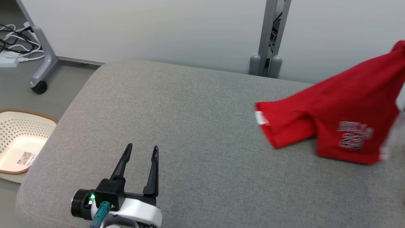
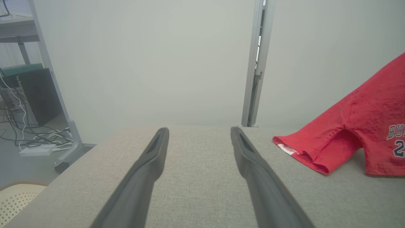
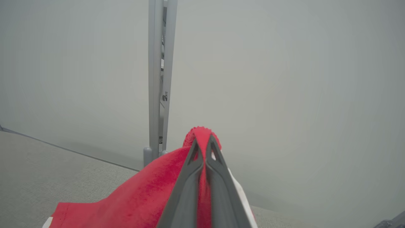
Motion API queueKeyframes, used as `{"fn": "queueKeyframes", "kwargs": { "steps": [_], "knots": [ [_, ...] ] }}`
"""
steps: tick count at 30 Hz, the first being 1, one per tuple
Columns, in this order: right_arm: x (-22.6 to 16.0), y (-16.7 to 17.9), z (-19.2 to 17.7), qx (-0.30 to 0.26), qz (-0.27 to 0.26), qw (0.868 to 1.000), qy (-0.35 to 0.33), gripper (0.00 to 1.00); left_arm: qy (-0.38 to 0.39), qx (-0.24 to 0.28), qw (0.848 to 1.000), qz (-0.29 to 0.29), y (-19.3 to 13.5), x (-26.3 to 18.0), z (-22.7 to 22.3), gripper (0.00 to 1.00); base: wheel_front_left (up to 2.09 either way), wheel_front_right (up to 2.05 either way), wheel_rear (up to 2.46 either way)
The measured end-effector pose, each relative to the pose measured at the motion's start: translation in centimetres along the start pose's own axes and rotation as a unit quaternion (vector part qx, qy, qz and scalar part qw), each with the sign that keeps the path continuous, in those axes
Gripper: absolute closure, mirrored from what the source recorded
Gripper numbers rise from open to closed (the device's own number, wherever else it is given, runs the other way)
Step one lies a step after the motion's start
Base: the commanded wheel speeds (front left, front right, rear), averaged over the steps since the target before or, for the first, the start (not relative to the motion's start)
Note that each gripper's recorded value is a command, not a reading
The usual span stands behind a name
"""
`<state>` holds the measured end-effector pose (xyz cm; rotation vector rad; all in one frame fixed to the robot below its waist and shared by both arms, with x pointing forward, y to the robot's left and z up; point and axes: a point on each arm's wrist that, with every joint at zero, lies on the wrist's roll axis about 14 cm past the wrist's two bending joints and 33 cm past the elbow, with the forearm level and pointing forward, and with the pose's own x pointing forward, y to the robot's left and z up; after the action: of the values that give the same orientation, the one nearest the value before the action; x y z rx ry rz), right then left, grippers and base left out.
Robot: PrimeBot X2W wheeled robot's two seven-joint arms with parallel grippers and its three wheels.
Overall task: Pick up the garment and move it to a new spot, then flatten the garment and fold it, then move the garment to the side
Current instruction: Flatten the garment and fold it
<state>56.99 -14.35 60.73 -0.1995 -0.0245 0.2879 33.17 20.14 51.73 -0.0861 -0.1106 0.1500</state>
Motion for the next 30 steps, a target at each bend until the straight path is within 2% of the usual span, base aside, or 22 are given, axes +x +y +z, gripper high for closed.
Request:
{"fn": "queueKeyframes", "kwargs": {
  "steps": [5, 9, 12, 19, 20, 21, 25, 30],
  "knots": [
    [0.8, -2.5, 4.6, -0.040, -0.020, 0.998, -0.044, 1.00, 0.000, -0.005, 1.000, 0.011, 0.6, -0.6, 0.0, 0.00, 0.00, 0.00, 0.00],
    [1.4, -1.2, 7.4, -0.073, 0.001, 0.994, -0.080, 1.00, -0.001, -0.006, 1.000, 0.017, 0.9, -0.8, 0.1, 0.00, 0.00, 0.00, 0.00],
    [2.0, 2.6, 7.7, -0.086, 0.044, 0.991, -0.093, 1.00, -0.003, -0.009, 1.000, 0.023, 1.1, -1.1, 0.3, 0.00, 0.00, 0.00, 0.00],
    [2.0, 13.1, 3.2, -0.084, 0.157, 0.982, -0.063, 1.00, 0.002, -0.010, 0.999, 0.036, 1.7, -1.6, 0.0, 0.00, 0.00, 0.00, 0.00],
    [1.5, 16.1, 1.5, -0.084, 0.189, 0.977, -0.042, 1.00, 0.001, -0.012, 0.999, 0.043, 2.1, -1.8, 0.1, 0.00, 0.00, 0.00, 0.00],
    [1.5, 16.1, 1.5, -0.084, 0.189, 0.977, -0.042, 1.00, 0.001, -0.012, 0.999, 0.043, 2.1, -1.8, 0.1, 0.00, 0.00, 0.00, 0.00],
    [-0.6, 22.5, -1.9, -0.082, 0.261, 0.962, -0.001, 1.00, 0.001, -0.011, 0.999, 0.051, 2.6, -2.1, 0.1, 0.00, 0.00, 0.00, 0.00],
    [-3.2, 28.8, -4.0, -0.068, 0.338, 0.938, 0.021, 1.00, 0.006, -0.014, 0.998, 0.060, 2.9, -2.3, -0.1, 0.00, 0.00, 0.00, 0.00]
  ]
}}
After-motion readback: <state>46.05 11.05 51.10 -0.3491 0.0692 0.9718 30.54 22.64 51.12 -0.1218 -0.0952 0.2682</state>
